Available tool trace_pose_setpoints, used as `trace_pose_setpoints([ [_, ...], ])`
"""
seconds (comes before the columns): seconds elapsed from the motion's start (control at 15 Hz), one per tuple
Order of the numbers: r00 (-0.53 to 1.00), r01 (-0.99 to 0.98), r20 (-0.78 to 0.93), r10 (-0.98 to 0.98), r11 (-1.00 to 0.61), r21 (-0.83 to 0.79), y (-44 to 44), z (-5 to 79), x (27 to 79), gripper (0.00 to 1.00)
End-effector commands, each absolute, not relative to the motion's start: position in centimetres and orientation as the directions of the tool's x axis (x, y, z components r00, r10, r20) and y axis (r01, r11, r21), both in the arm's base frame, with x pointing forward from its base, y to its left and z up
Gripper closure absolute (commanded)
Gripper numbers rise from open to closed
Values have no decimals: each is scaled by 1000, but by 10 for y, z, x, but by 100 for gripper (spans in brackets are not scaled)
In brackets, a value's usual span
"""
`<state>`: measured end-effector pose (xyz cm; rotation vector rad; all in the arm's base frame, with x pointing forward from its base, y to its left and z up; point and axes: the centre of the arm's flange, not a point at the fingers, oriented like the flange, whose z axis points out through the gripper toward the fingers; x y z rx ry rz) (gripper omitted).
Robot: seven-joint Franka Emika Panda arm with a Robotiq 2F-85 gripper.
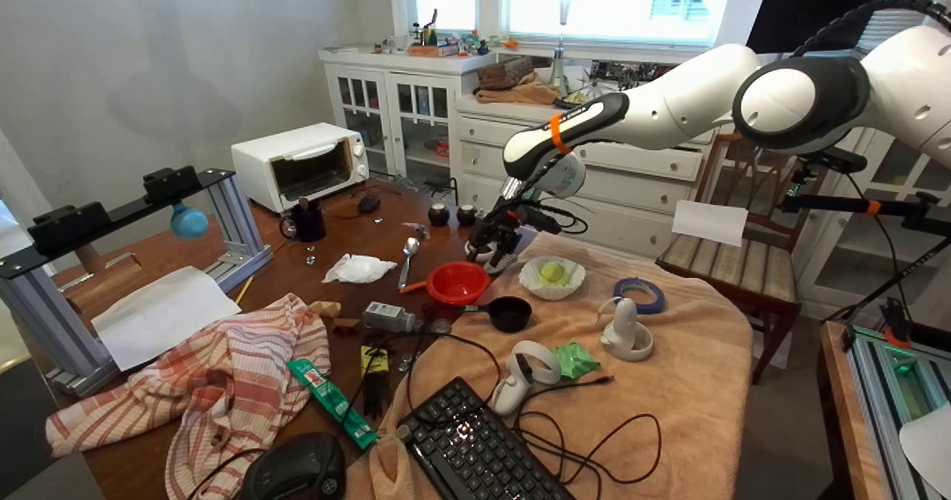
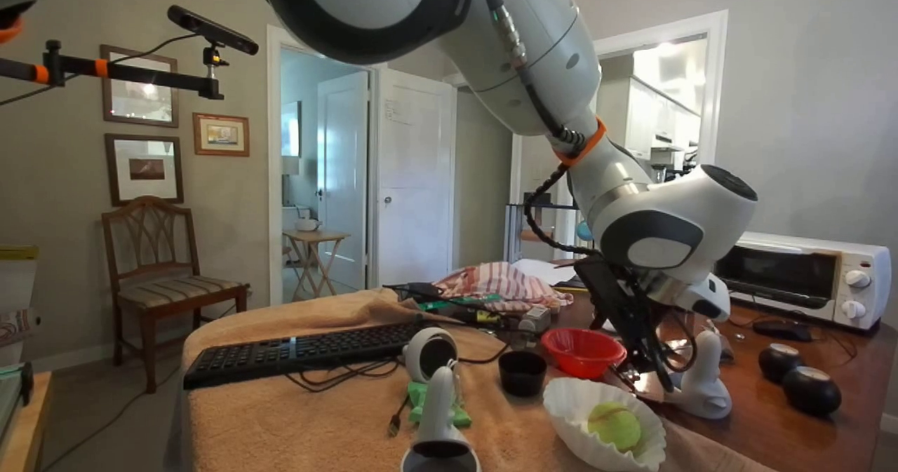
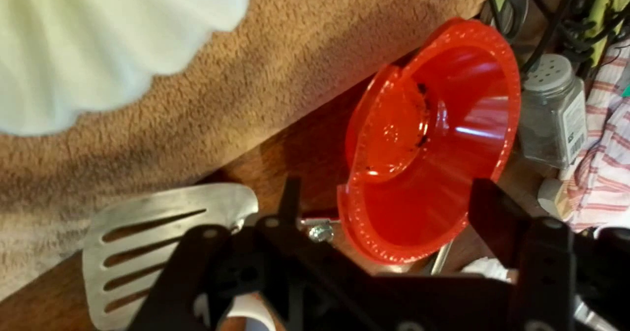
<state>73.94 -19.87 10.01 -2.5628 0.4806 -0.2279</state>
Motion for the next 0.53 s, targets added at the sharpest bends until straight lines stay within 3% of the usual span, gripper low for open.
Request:
trace_pose_setpoints([
  [0.0,958,-147,164,-236,-892,-427,-187,134,717,0],
  [0.27,951,2,294,-93,-951,-308,-173,169,695,0],
  [0.33,953,-59,254,-164,-924,-377,-190,150,737,0],
  [0.47,951,-19,284,-124,-938,-345,-186,162,732,0],
])
